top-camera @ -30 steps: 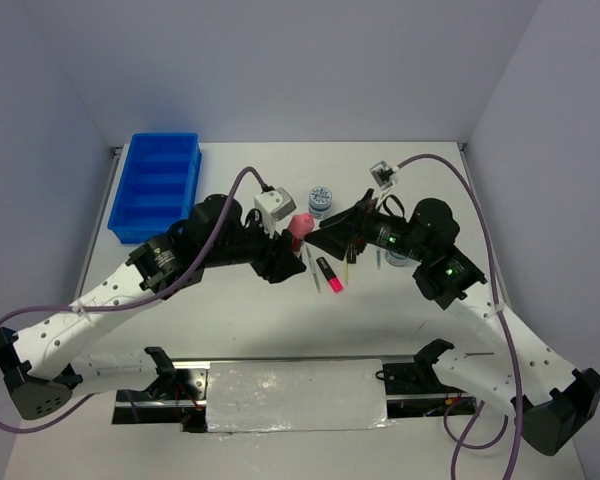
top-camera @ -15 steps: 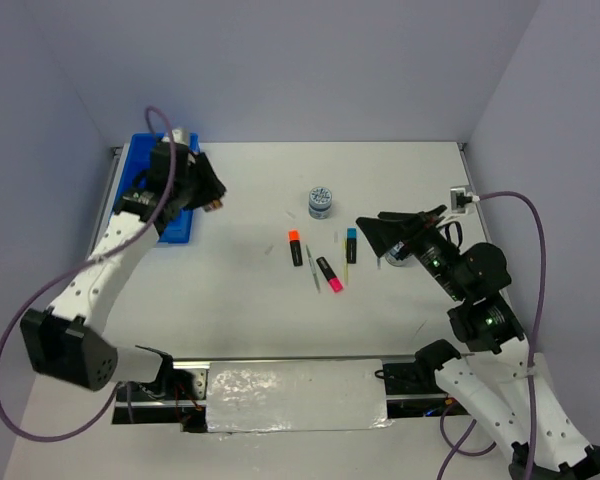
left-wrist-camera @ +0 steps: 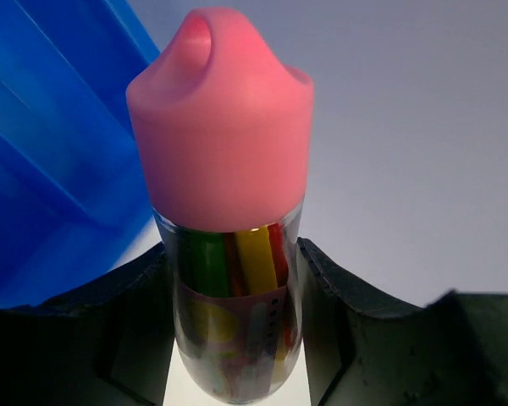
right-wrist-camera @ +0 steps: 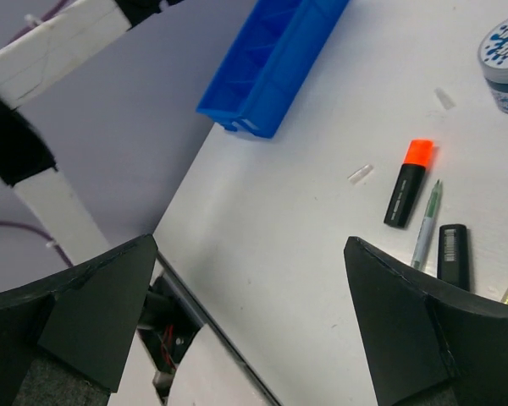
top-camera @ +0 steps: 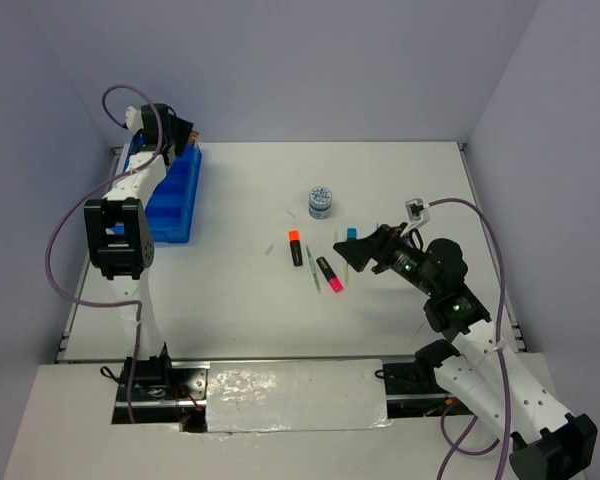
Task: Sort the stationery into containers
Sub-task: Place the stationery in the storage box.
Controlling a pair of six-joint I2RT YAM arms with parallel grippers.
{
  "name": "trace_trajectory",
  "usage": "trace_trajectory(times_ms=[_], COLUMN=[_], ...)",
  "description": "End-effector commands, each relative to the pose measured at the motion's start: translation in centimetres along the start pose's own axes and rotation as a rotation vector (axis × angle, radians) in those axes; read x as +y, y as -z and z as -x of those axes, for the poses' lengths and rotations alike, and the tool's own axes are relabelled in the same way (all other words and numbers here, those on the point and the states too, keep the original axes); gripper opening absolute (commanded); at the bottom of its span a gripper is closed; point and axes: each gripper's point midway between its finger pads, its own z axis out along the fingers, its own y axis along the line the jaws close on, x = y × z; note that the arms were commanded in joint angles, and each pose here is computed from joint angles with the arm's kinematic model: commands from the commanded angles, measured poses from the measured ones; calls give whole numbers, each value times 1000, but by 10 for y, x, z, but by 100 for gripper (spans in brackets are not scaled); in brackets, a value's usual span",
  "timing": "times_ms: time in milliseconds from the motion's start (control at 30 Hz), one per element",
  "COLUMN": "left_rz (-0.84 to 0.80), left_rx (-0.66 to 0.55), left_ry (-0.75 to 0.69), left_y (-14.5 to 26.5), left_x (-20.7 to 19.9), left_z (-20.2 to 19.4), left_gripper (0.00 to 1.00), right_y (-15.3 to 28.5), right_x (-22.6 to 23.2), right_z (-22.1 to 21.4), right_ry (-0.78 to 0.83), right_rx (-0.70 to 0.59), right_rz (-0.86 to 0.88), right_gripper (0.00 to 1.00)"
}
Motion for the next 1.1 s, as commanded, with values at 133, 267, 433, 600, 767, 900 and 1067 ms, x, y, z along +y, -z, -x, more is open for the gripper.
trace_trajectory(times_ms=[133,267,433,600,767,900,1067], left_rz=[-151,-83,-80,-92,-92,-93,-81], left_rx=[-210,-233,-222,-179,-172,-162,-154], left_ry=[114,107,112,147,146,141,162], left_y=[-30,-42,-55,-67,-70,-73,-72], left_x=[-40,-14,0,11,17,19,27], left_z=[57,67,78,77,74,71,67], left_gripper=[0,5,13,18,29,39,45], right_y=[0,-2,-3,-6,-7,-8,-10], right_x=[24,26,20,18,14,14,11], right_z=[8,3,2,1,0,-2,-2], right_ry=[55,59,60,52,43,35,35], right_rx=[-28,1,0,-1,-2,0,1], right_rz=[127,146,124,121,111,117,110], right_gripper=[100,100,100,100,100,100,100])
